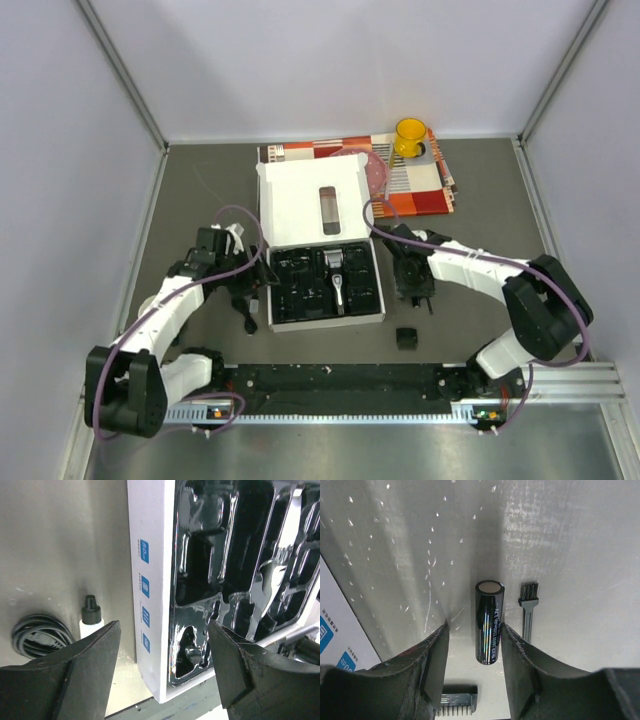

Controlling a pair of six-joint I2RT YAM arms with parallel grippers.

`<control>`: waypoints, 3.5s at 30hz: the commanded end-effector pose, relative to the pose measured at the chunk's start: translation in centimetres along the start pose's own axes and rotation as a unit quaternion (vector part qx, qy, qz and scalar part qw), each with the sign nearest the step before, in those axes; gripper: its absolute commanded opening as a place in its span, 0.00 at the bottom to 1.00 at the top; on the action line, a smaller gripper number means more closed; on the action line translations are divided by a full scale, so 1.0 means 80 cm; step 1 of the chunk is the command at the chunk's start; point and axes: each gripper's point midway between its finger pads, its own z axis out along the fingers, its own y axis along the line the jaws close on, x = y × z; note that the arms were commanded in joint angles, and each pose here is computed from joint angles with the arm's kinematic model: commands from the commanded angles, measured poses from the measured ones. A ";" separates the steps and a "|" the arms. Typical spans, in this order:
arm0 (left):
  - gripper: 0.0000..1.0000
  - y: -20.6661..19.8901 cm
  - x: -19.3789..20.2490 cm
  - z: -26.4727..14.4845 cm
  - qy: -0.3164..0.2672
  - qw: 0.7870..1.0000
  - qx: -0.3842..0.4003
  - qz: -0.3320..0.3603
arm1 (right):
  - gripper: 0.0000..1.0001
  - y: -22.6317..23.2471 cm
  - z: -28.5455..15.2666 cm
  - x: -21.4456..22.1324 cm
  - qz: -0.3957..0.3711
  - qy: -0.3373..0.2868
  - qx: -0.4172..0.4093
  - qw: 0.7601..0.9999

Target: Sort the hair-cutting tools

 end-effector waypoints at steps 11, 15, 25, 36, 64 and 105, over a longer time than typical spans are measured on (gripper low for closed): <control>0.99 -0.019 -0.073 -0.053 -0.139 0.986 -0.027 0.082 | 0.23 0.001 0.003 -0.046 0.039 -0.056 0.026 0.997; 0.99 -0.031 -0.073 -0.055 -0.141 0.985 0.000 0.099 | 0.06 0.005 0.001 -0.051 0.043 -0.059 0.019 0.997; 0.97 -0.026 -0.081 -0.058 -0.159 0.982 -0.016 0.101 | 0.00 0.039 -0.116 -0.126 0.090 -0.170 -0.078 0.978; 0.93 -0.014 -0.085 -0.054 -0.160 0.982 -0.044 0.087 | 0.00 0.165 -0.187 -0.175 0.060 -0.291 -0.163 0.941; 0.92 -0.010 -0.083 -0.051 -0.150 0.984 -0.050 0.081 | 0.00 0.297 -0.108 -0.155 0.025 -0.258 -0.176 0.950; 0.92 -0.009 -0.083 -0.048 -0.146 0.985 -0.051 0.082 | 0.34 0.299 -0.065 -0.111 -0.003 -0.219 -0.156 0.963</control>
